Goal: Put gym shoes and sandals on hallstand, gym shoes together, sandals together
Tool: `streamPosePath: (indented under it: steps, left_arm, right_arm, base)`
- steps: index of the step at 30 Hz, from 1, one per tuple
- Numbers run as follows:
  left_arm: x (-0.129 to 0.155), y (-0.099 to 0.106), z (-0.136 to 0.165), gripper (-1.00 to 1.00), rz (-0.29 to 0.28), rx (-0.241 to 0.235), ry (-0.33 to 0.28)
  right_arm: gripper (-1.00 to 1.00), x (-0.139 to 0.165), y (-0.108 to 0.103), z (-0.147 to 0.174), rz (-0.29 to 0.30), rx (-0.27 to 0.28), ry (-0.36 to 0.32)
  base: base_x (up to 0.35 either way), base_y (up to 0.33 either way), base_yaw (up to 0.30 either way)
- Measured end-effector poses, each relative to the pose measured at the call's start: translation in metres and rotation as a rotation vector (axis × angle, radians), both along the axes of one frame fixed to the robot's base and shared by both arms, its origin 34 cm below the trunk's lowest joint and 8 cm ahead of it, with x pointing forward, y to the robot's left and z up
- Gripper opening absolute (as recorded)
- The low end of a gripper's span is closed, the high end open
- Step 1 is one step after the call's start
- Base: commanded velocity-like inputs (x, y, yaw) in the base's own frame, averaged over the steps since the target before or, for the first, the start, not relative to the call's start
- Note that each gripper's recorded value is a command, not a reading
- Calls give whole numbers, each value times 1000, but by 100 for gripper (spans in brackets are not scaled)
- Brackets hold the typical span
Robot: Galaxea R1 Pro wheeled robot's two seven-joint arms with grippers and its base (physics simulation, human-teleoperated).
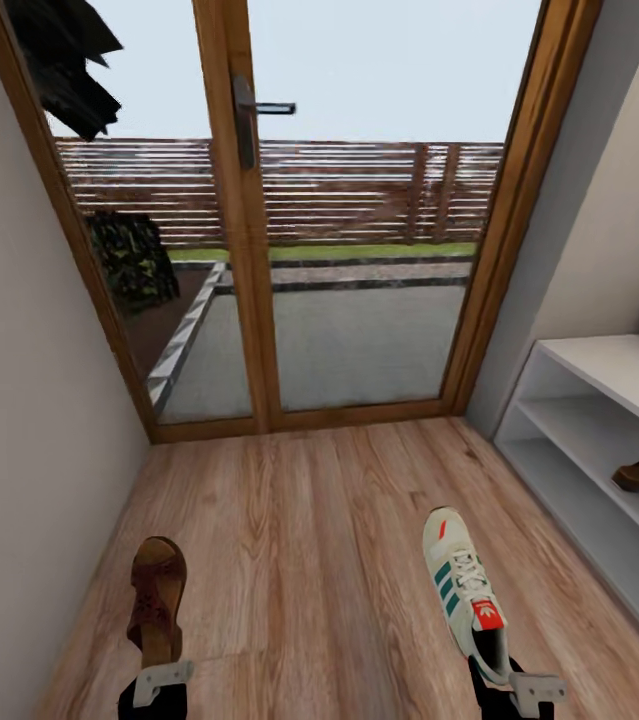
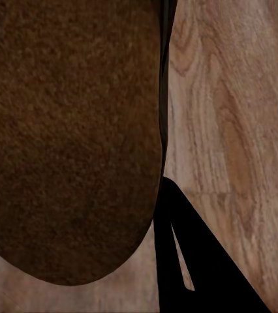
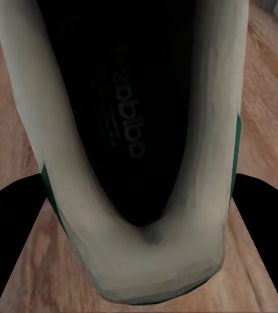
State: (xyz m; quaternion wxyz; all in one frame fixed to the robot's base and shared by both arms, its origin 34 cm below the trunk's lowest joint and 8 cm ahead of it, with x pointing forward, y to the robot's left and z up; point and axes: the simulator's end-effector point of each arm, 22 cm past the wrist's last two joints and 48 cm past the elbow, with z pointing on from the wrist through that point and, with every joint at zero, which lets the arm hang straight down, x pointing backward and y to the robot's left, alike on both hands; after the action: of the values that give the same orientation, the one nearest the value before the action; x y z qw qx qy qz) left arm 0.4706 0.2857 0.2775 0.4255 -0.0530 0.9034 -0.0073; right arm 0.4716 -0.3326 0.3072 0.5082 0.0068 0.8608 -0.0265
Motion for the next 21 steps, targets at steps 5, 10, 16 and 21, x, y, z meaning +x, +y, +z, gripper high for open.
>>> streamPosePath:
  steps: [5, 10, 16, 21]
  left_arm:
    - [-1, 0, 0, -100, 0, -1, 1]
    - [-1, -1, -1, -100, 0, -1, 2]
    - [-1, -1, -1, -100, 0, -2, 3]
    - [-1, -1, -1, -100, 0, -2, 4]
  right_arm:
    - [-100, -1, 1, -1, 1, 1, 2]
    - [-100, -1, 1, -1, 2, 1, 3]
    - [-100, -1, 1, -2, 2, 1, 5]
    - [-100, -1, 1, -2, 2, 1, 5]
  base:
    - [285, 122, -264]
    - [101, 53, -264]
    - [4, 2, -264]
    - [0, 0, -264]
